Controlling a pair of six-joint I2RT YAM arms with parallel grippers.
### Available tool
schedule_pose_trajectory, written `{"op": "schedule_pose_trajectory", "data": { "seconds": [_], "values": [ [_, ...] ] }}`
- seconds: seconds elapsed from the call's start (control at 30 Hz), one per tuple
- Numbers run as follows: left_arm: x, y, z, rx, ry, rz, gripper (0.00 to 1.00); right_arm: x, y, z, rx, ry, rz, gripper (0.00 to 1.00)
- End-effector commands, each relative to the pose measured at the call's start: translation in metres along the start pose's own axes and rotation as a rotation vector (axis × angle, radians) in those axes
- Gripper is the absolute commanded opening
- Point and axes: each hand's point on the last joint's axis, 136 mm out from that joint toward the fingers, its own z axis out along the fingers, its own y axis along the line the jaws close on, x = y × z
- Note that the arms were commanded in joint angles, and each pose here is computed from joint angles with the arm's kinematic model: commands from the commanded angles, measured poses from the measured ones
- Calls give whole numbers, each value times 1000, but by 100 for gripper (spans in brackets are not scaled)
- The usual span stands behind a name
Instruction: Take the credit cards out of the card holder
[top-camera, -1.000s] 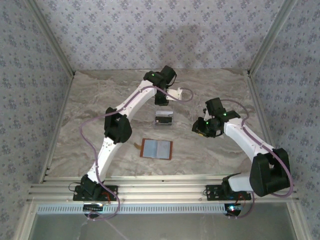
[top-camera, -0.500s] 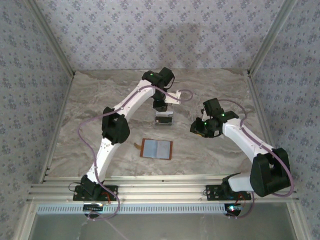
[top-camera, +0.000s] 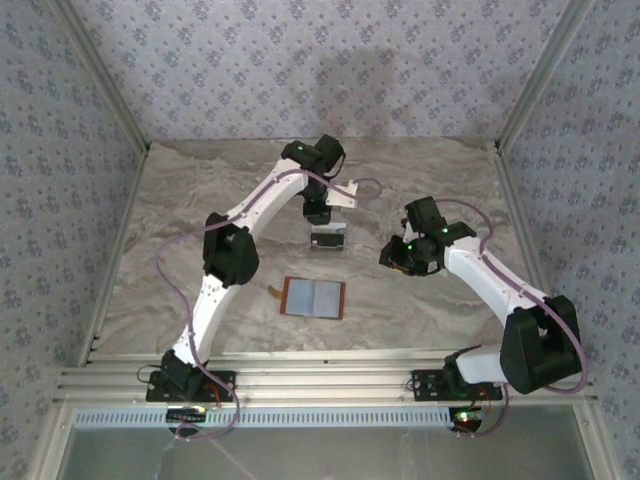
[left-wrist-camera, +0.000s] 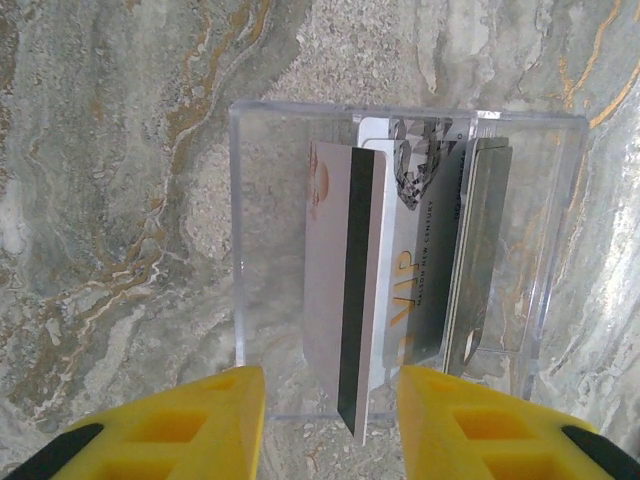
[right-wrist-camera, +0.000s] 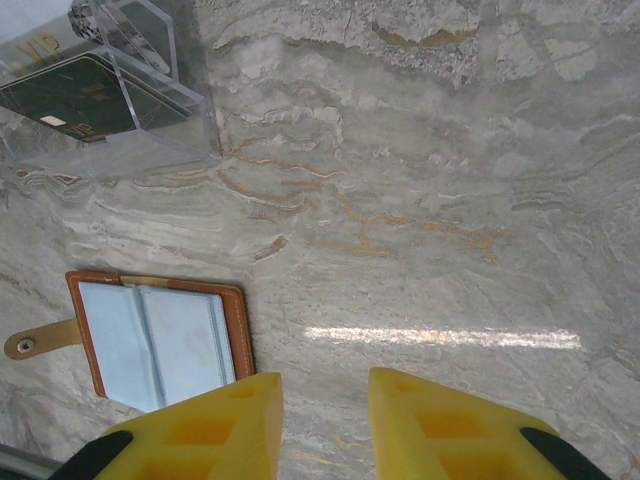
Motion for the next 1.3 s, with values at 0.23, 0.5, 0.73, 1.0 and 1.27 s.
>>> {"op": "schedule_pose_trajectory", "data": {
  "seconds": [0.23, 0.5, 0.73, 1.0, 1.27],
  "values": [
    [8, -5, 18, 41, 37, -10, 40, -1, 1, -2, 11, -12, -2, 30],
    [6, 20, 13, -65, 46, -13, 26, 0, 3, -2, 10, -11, -9, 30],
    [-1, 38, 4, -147, 25, -15, 18, 0, 3, -3, 16, -14, 0, 30],
    [-3, 42, 7, -162, 22, -9, 15, -1, 4, -2, 19, -11, 13, 30],
    [-2, 27, 19, -85, 23, -11, 15, -1, 8, -1, 21, -6, 5, 29]
  ]
}}
